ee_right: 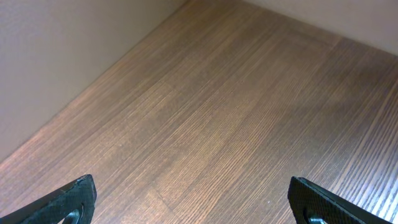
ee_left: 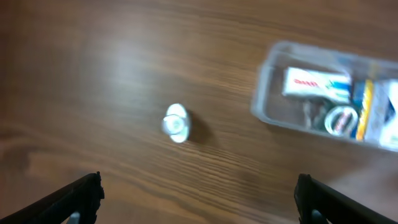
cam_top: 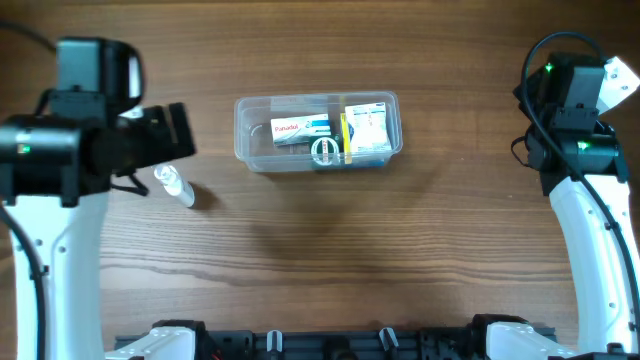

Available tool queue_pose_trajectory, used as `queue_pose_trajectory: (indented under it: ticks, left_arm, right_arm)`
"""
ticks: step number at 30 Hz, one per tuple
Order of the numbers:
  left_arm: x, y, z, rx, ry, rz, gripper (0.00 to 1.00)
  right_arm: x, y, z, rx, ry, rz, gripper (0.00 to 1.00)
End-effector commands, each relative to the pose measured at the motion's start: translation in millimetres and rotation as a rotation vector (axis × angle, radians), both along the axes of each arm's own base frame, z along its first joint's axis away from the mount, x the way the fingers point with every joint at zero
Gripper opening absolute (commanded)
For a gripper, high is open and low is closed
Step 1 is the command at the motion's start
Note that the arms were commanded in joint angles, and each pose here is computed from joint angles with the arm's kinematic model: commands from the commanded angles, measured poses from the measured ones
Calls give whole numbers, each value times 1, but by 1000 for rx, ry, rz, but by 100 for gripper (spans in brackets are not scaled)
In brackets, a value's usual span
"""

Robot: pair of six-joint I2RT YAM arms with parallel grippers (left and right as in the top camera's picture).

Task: Pack container
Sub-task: 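Open left gripper and withdraw it toward the white bottle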

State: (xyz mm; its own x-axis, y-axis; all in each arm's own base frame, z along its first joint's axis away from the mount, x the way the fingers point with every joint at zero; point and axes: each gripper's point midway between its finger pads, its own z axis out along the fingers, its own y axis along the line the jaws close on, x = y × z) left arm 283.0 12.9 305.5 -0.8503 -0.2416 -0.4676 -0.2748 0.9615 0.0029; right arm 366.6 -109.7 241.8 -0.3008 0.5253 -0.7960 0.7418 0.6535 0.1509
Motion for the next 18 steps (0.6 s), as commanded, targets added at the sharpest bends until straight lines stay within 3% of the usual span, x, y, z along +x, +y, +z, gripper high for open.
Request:
queue_pose_trajectory:
  ticks: [1,7,18]
  left_arm:
    - [2,20,1,-28,-9,118,100]
    - [19,25,-19,-15,61,107,100]
    - [23,26,-95,-15,421,124,100]
  right_arm:
    - [1,-1,-3,0,4,-11,100]
    - [1,-1,-3,0,4,-11,100]
    - [1,-1,-3,0,4,-11,100]
